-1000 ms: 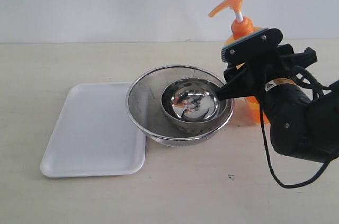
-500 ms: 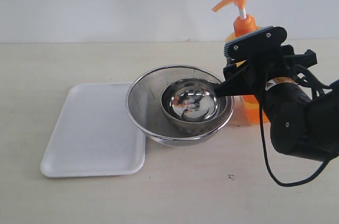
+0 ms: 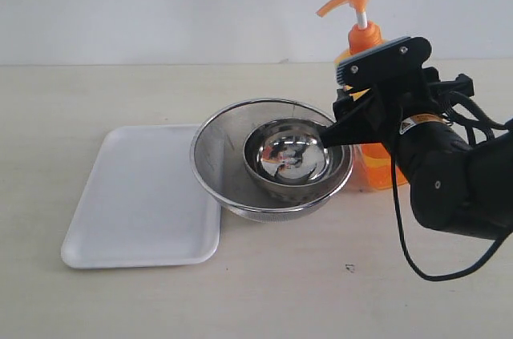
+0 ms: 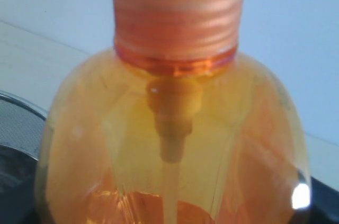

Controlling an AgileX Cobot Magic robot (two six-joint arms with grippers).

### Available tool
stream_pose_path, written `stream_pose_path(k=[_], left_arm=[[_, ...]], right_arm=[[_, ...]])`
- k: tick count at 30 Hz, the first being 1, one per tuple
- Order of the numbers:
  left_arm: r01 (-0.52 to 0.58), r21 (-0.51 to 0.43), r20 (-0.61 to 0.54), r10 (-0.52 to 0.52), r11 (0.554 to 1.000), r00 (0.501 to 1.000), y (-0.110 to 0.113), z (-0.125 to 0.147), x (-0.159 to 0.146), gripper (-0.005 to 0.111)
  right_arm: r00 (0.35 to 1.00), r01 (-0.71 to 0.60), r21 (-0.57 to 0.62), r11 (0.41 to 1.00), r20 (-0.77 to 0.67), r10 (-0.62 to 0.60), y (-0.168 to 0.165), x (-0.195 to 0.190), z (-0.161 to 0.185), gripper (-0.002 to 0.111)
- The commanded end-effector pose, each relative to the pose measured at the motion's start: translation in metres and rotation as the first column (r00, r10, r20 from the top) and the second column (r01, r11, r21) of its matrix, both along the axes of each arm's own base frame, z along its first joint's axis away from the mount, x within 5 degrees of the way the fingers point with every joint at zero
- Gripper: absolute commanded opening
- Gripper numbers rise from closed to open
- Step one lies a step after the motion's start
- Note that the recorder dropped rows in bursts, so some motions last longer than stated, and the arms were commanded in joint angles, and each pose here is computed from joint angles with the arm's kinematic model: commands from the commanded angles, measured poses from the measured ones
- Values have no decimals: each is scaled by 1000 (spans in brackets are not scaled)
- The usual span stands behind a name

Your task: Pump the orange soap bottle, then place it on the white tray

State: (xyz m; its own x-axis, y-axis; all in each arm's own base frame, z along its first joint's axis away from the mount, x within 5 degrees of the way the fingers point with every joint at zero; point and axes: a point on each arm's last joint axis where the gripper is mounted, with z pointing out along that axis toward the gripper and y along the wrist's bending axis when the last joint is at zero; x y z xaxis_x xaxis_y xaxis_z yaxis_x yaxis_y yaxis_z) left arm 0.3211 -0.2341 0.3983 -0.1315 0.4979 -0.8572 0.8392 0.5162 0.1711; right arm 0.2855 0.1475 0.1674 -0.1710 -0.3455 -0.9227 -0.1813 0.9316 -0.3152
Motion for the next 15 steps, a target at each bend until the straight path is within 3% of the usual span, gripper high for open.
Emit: stream_pose_path(k=[1, 15], left_arm=[[-6, 16, -32, 6, 1000, 999, -3, -12, 7, 5], [-18, -9, -50, 17, 1000, 999, -12, -30, 21, 5]], right_arm=[[996, -29, 12, 1000, -88, 30, 2, -4, -7, 0], [994, -41, 3, 999, -103, 41, 3, -5, -9, 0]])
